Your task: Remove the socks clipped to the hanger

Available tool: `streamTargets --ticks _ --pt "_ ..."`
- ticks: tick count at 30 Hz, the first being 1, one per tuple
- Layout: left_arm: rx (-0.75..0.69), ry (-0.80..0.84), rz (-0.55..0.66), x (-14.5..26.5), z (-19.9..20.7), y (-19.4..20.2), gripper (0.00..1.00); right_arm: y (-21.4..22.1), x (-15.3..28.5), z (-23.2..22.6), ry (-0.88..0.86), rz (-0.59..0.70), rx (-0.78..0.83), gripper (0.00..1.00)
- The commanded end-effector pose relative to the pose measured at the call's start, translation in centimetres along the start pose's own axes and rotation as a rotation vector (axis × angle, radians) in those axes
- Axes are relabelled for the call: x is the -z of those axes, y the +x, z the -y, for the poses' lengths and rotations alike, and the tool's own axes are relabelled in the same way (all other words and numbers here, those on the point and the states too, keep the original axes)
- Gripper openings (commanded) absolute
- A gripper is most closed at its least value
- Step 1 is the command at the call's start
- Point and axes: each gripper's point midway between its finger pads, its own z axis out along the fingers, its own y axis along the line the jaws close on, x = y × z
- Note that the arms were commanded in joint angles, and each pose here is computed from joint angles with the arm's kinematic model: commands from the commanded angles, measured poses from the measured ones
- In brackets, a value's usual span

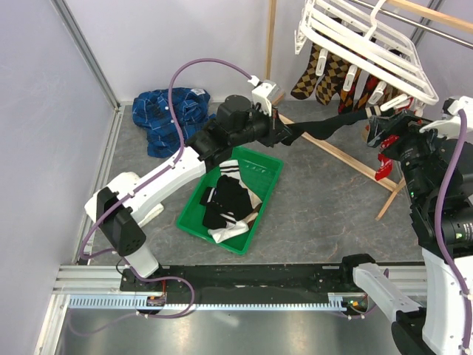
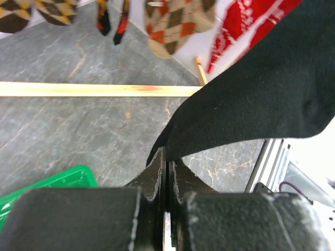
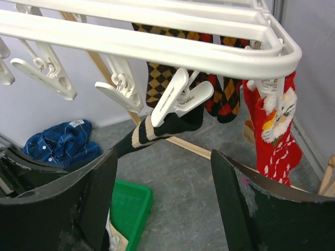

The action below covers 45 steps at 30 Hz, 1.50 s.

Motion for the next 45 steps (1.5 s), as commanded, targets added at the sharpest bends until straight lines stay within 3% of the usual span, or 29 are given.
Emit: streamTargets --ticks 1,14,24,39,40,45 --pt "0.049 -0.014 0.056 2.2 0.0 -2.5 0.02 0.7 0.0 -0.5 -0.027 -0.035 0.000 0.80" --pt "0.043 -0.011 0.042 3.0 0.3 -2.4 0.02 5.1 -1.3 -1.4 -0.078 -0.151 -0.073 0.88" --pt "0.033 -0.020 0.034 3.2 0.1 -2.2 0.02 11.0 -1.2 -2.1 -0.188 -0.252 -0.114 0.91" --pt "0.032 -0.007 0.021 3.6 0.5 -2.4 0.02 6.7 -3.0 -0.5 -0.319 -0.100 -0.275 0.98" --pt "0.030 -0.005 0.022 3.7 0.6 -2.5 0.02 6.3 -2.5 -1.4 -0.392 -0.098 -0.287 0.97" --pt "0.033 -0.008 0.009 3.6 0.4 -2.0 0.02 4.7 -1.9 -2.1 -0.449 -0.075 -0.262 0.98"
